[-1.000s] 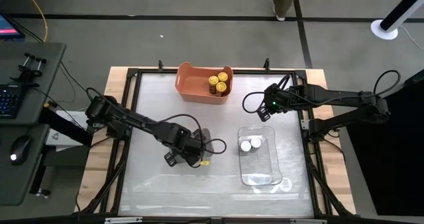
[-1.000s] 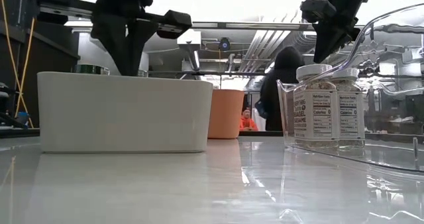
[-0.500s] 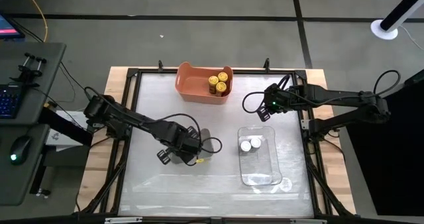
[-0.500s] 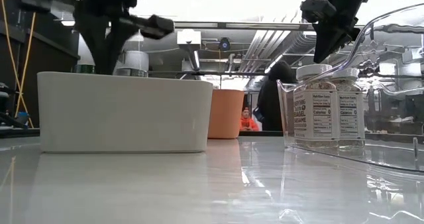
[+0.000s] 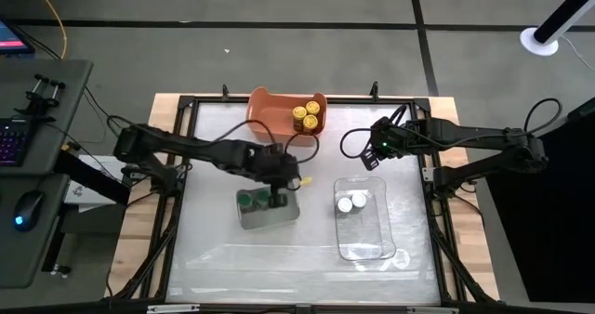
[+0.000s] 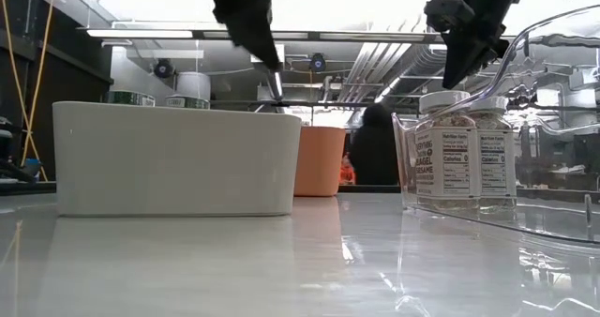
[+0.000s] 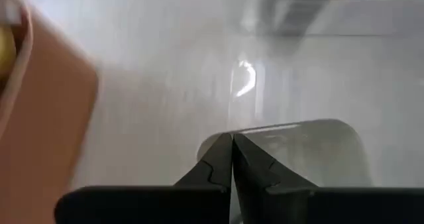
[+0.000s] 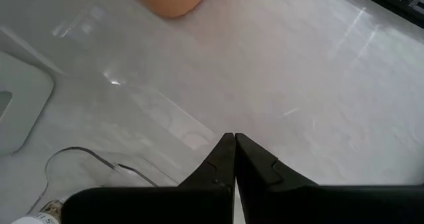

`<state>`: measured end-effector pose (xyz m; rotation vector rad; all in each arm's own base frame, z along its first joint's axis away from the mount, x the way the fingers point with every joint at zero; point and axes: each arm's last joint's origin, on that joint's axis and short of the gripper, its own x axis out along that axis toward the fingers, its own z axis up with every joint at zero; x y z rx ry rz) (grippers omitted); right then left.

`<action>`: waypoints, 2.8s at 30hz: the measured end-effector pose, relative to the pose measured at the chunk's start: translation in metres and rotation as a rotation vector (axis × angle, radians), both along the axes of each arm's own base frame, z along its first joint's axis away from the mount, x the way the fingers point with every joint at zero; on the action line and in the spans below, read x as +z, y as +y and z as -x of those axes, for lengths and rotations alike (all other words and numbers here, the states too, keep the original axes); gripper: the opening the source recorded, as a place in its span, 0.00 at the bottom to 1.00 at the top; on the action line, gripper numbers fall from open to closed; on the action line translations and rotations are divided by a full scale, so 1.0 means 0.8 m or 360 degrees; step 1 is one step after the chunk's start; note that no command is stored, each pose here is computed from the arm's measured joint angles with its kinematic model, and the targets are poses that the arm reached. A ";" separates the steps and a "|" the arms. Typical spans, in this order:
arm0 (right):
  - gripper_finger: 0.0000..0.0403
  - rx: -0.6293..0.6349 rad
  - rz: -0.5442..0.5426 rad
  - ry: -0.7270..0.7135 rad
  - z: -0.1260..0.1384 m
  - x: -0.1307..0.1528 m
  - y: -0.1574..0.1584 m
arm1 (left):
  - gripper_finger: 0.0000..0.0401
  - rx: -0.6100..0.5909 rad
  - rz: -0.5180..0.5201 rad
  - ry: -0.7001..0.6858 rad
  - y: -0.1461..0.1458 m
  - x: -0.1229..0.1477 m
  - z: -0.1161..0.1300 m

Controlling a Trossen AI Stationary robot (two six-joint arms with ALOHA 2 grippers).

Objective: Sort spices by type
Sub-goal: Adjust the green seasoning bottle in the gray bin

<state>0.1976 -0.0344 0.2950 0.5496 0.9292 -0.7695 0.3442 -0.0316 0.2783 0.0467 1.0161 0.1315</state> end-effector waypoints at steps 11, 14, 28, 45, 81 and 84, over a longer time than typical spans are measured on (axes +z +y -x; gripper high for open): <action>0.00 -0.0005 0.0000 -0.0013 -0.001 0.000 0.000 | 0.00 0.0647 0.0158 0.0267 -0.013 -0.070 -0.016; 0.00 -0.0005 0.0000 -0.0014 -0.001 0.000 0.000 | 0.00 0.0727 0.0152 0.0275 -0.015 -0.072 -0.014; 0.00 -0.0004 0.0001 -0.0015 -0.001 0.000 0.000 | 0.00 0.0733 0.0130 0.0379 -0.040 -0.074 0.000; 0.00 -0.0015 -0.0003 -0.0020 -0.001 0.000 0.000 | 0.00 0.0389 0.0001 0.0550 -0.052 -0.075 0.010; 0.00 -0.0020 -0.0020 -0.0028 -0.001 0.000 0.000 | 0.00 -0.1607 -0.0268 0.0645 -0.079 -0.065 0.029; 0.00 -0.0020 -0.0020 -0.0028 -0.001 0.000 0.000 | 0.00 -0.1636 -0.0282 0.0665 -0.078 -0.065 0.030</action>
